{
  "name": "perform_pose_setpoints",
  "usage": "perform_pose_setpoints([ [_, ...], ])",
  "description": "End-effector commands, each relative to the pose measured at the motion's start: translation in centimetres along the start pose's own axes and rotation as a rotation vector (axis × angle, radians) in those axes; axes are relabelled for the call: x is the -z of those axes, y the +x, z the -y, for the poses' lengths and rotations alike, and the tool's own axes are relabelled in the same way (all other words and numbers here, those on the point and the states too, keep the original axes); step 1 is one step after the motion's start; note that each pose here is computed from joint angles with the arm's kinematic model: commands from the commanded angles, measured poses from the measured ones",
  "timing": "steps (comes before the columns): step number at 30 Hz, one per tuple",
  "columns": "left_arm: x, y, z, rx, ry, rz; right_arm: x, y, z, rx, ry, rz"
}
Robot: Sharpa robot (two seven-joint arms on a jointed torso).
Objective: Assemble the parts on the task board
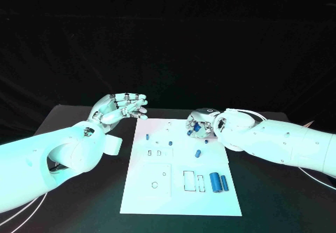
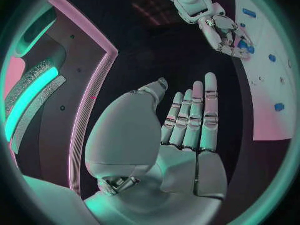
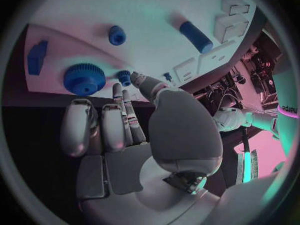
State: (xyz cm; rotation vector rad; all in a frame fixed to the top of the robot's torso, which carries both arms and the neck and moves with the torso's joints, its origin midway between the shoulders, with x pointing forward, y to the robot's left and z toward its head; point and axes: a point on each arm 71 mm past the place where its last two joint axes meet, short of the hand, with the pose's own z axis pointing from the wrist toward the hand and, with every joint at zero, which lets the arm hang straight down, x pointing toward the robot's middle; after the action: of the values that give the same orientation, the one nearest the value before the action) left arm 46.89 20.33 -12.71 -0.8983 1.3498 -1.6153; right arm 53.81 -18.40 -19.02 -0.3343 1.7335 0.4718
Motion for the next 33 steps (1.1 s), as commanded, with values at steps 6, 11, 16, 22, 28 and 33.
perform_pose_setpoints([
  [6, -0.03, 0.33, 0.25, 0.008, 0.009, -0.027, -0.15, 0.11, 0.14, 0.014, 0.010, -0.012],
  [11, -0.01, 0.36, 0.27, 0.009, 0.009, -0.029, -0.17, 0.12, 0.15, 0.015, 0.010, -0.015],
  [16, -0.01, 0.35, 0.28, 0.009, 0.009, -0.029, -0.22, 0.12, 0.07, 0.015, 0.011, -0.014],
  [22, -0.04, 0.20, 0.24, 0.006, 0.007, -0.024, -0.26, 0.12, 0.02, 0.016, 0.018, -0.014],
  [28, -0.04, 0.06, 0.23, 0.004, 0.006, -0.020, -0.28, 0.15, -0.01, 0.017, 0.022, -0.017],
  [33, -0.05, 0.04, 0.23, 0.004, 0.006, -0.020, -0.29, 0.19, -0.04, 0.019, 0.024, -0.023],
])
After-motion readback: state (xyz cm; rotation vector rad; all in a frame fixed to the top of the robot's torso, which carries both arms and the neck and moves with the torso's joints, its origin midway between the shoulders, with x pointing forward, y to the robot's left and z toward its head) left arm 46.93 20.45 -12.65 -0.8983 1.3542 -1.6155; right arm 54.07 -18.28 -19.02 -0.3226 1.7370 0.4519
